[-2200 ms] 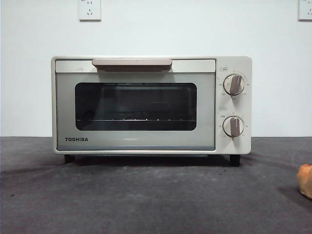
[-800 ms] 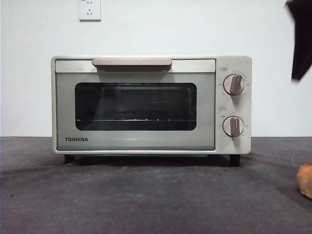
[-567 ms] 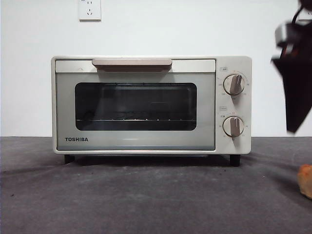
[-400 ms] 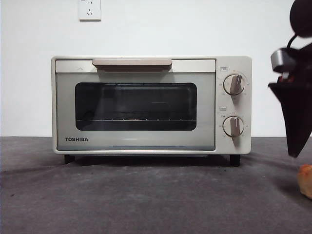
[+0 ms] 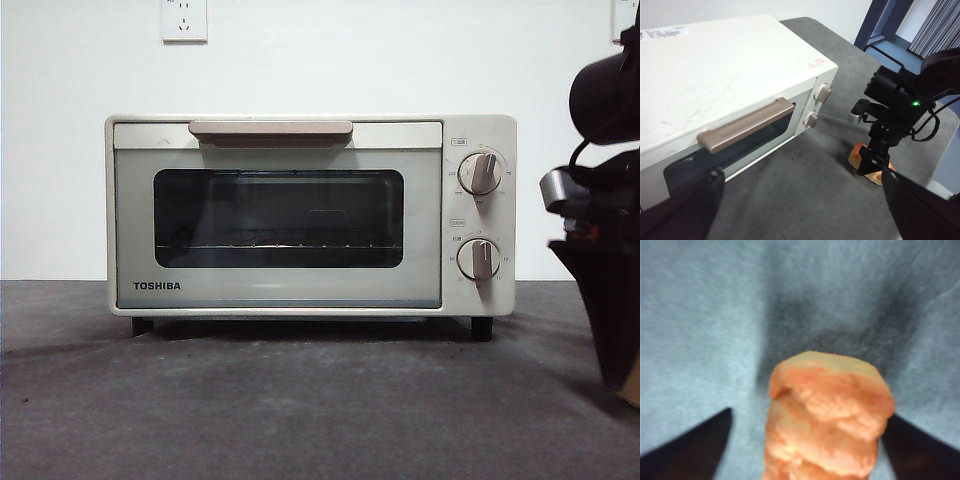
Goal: The left arm flap open the oven, the right arm pick bread and place it into oven, the left arm flap close the oven
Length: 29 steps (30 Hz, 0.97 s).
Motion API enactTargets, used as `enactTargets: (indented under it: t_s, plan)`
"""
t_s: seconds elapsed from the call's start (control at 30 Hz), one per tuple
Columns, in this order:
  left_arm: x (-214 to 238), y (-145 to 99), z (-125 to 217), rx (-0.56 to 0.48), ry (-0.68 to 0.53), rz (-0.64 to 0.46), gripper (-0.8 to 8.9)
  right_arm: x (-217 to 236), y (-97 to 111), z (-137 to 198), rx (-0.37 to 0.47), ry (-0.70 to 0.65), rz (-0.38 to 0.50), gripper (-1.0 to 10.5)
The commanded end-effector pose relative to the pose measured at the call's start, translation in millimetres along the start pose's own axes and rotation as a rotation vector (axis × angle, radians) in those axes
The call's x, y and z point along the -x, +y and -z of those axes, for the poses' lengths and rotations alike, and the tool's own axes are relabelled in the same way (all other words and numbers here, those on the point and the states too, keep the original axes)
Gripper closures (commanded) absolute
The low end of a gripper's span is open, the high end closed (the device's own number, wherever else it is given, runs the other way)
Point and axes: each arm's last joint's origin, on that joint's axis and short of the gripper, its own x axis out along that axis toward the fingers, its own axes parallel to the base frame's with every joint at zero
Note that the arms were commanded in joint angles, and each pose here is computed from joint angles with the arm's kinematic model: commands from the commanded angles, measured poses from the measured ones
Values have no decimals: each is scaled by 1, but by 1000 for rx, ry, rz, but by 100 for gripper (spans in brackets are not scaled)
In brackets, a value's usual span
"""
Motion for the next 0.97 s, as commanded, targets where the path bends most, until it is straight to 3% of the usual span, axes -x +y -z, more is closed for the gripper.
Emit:
enactTargets:
  t_s: [0.03,0.17,0.33,0.6,0.8,0.97]
  plan:
    - [1,-1,-5,-10,-16,5,313,-4,1,-3,-8,10,17,710]
    - [1,-1,-5,-9,-15,3,313,-3,1,-2,-18,12,20,798]
    - [-3,1,-5,0,-1,3,314,12,3,5,-30,-14,14,811]
    - [-23,11,-4,39,61,8,324,68,10,40,5,-195,-32,811]
    - [-46,20,-5,80,129,15,512,109,16,73,56,-427,-161,811]
    - [-67,27,-16,100,209,-11,642,139,18,105,75,-657,-214,811]
